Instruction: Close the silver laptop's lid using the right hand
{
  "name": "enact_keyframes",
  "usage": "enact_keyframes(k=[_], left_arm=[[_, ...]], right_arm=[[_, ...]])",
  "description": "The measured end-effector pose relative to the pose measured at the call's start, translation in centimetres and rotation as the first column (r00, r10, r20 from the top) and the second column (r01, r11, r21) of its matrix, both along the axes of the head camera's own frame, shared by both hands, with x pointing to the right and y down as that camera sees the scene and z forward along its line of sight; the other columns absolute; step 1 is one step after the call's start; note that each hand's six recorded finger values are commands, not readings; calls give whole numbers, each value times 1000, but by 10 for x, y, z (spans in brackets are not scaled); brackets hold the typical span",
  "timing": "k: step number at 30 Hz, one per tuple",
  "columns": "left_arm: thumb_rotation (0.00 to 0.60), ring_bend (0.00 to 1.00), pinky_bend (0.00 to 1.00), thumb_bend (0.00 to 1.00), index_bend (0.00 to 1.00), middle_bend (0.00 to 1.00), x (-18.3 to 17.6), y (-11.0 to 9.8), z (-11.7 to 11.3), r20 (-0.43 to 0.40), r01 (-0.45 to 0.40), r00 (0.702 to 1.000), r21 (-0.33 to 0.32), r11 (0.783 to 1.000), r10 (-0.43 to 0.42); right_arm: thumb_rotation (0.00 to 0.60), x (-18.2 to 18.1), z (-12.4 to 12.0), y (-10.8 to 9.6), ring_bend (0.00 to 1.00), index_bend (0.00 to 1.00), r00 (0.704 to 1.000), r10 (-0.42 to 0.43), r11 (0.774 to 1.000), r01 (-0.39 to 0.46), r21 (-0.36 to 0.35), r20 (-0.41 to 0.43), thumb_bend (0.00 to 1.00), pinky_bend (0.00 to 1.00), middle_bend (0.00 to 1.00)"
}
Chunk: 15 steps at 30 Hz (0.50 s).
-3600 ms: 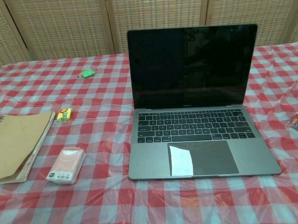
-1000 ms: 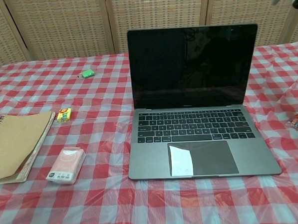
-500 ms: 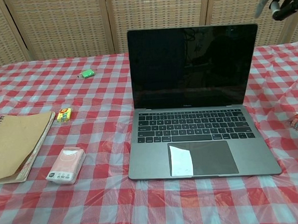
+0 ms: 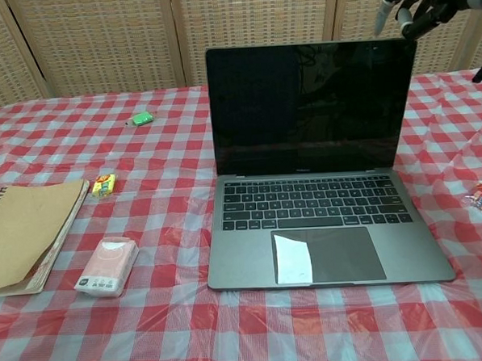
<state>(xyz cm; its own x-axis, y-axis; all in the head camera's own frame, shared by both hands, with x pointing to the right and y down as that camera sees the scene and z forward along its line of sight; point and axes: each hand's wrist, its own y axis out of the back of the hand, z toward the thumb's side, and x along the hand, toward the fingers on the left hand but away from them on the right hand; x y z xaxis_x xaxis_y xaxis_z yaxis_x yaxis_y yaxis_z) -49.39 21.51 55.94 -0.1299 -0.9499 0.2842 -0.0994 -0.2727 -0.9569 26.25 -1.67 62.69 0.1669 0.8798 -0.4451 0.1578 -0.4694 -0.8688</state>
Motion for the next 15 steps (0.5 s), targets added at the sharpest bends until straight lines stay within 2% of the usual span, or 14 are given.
enact_keyframes(k=[6,15], left_arm=[[600,0,0,80,0,0,-1,0,0,-5,1,1000,0,1000,-1],[600,0,0,81,0,0,-2,0,0,-3,2,1000,-6,1000,-2]], right_arm=[[600,-15,1,7,231,400,1000,-22,1000,22,-14,-8,1000,280,284],[600,-21,4,10,325,485,1000,-20,1000,19,-22,-20,1000,304,402]])
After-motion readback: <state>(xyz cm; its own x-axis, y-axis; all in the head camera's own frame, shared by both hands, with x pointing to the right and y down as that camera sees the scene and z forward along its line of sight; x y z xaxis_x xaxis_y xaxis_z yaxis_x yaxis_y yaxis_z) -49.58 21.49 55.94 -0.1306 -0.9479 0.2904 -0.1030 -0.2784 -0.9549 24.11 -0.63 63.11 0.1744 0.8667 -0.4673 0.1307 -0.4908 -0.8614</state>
